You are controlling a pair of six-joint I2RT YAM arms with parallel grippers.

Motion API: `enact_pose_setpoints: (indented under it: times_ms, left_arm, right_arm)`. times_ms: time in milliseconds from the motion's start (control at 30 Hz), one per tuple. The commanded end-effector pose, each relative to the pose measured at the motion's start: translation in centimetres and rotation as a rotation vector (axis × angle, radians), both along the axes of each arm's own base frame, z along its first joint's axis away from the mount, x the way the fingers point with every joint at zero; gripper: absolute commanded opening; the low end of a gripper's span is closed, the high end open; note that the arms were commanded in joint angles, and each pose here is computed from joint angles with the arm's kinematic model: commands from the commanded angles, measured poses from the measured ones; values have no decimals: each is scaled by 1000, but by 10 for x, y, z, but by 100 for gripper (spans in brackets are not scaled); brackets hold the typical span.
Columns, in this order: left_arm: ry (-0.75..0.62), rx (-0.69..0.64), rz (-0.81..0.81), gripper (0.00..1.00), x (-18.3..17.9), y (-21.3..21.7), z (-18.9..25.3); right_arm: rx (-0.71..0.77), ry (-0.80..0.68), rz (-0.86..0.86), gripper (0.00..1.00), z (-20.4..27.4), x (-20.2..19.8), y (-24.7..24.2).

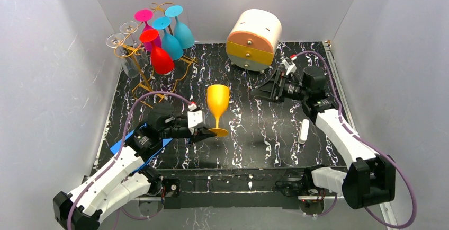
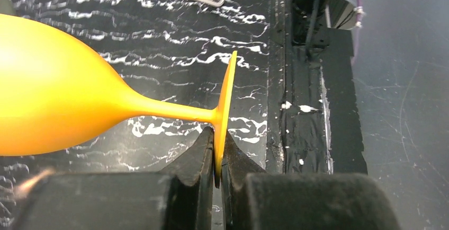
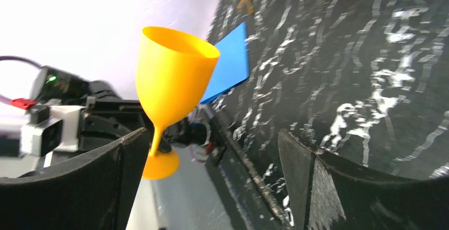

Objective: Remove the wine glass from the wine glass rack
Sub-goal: Place the wine glass at the center of the board.

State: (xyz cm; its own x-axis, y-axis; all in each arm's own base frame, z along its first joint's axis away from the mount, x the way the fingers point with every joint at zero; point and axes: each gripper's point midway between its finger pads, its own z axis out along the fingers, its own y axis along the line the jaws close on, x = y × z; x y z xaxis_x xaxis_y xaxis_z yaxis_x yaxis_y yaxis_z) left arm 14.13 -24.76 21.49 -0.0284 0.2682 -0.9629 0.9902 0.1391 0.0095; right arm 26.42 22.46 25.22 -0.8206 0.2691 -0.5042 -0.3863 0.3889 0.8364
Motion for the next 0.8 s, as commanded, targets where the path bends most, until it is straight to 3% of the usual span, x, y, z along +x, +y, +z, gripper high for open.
enact_pose_setpoints:
  times_ms: [0,500,767]
  left_arm:
    - [-87,-82,-169,0,-25,-6,16]
    - [-28,-120,-360,0,-47,-15,21]
    - [-35,-124,-370,0,-47,-16,24]
  right_arm:
    - [137,-73,269,99,49,-20,17]
    - [184,20,466,79,64,-19,41]
    - [177,97,628,69,63,-45,67]
